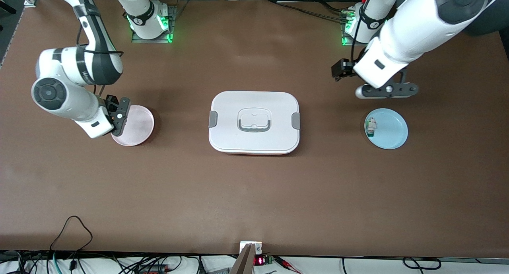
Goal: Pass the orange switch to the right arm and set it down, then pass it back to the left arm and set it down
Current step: 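Carry the switch with the right gripper to the white plate while the left gripper withdraws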
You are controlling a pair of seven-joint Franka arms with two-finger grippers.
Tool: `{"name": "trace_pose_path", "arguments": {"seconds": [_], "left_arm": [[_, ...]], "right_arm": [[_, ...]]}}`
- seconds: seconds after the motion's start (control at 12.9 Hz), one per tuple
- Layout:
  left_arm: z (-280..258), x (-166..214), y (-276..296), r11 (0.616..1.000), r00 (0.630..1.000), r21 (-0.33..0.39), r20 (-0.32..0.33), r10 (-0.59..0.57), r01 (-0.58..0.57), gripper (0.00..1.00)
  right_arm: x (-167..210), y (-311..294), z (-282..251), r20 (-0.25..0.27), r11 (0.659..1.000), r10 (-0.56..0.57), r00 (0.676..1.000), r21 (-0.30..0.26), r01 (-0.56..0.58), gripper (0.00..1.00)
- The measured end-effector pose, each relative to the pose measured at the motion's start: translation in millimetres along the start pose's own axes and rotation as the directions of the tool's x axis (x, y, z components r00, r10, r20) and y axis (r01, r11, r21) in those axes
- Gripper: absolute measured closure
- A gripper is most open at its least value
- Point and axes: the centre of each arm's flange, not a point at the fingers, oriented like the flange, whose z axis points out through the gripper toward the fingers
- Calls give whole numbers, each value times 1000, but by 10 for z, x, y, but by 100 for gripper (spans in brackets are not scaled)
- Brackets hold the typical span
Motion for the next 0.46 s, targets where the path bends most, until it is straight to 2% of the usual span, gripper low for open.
{"name": "trace_pose_path", "arguments": {"seconds": [0.23, 0.46], "left_arm": [[-158, 79, -363, 998, 998, -4, -26, -55, 55, 0], [-198, 191, -776, 999, 999, 2, -25, -37, 37, 0]], "right_arm": [[-26, -104, 420, -21, 999, -38, 999, -37, 38, 65], [-146, -235, 840, -55, 994, -69, 996, -89, 64, 65]]}}
